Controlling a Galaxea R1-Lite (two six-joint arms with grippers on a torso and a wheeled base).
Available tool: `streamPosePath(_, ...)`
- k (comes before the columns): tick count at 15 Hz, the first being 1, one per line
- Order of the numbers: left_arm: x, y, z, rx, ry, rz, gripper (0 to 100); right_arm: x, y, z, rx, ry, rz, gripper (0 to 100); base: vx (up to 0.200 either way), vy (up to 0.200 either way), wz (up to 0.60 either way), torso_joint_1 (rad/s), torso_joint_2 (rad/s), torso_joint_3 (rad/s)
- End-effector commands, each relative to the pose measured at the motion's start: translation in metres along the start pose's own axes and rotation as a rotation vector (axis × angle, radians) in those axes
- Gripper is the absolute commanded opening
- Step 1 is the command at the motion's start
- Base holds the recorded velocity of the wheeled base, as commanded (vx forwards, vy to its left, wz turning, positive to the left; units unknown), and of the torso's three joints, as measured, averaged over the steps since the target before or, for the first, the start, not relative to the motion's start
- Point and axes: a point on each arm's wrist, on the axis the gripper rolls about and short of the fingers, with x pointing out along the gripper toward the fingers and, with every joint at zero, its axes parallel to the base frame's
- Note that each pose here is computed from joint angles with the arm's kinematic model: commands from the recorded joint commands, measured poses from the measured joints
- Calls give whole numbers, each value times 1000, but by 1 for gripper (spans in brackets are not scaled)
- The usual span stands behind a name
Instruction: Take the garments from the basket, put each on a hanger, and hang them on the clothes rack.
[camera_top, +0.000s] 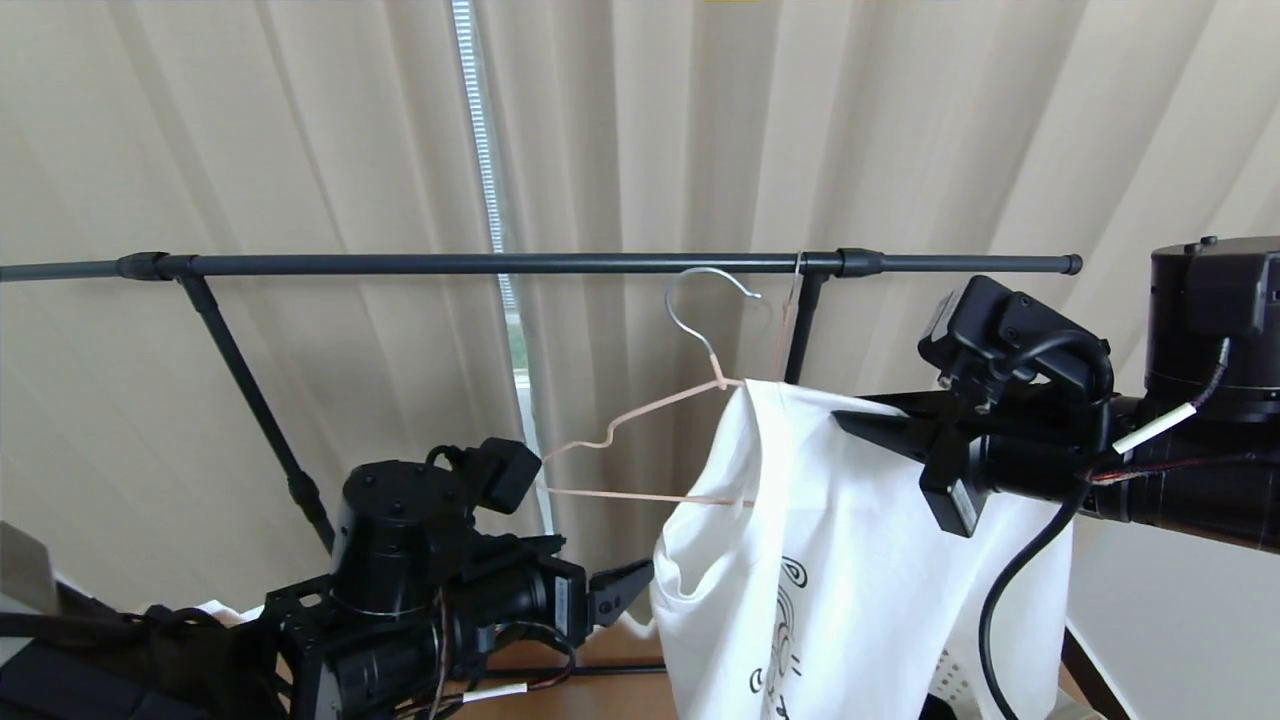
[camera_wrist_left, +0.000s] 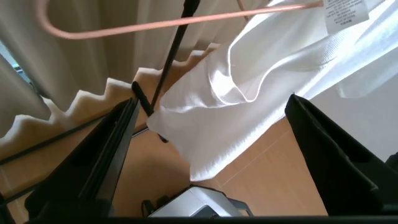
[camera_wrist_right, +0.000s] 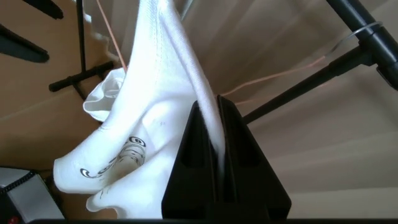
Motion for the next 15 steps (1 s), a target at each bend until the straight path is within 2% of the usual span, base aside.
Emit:
streamPosePath(1,24,-12,-12,0,53,-23,100,2,6,2,39,2,5,0,0,0,0,0,0,0)
streamPosePath(4,48,-19,-10,9,27,29,100,2,11,5,32,1,8,0,0,0,0,0,0,0)
streamPosePath(6,56,-17,-13,9,36,47,100,1,13,6,29,-3,14,0,0,0,0,0,0,0)
streamPosePath(10,62,-13,-20,10,41,111,100,0,13,5,29,-2,14,0,0,0,0,0,0,0)
streamPosePath(15,64,-9,-27,-5,56,148,100,-1,13,6,28,-16,6,0,0,0,0,0,0,0)
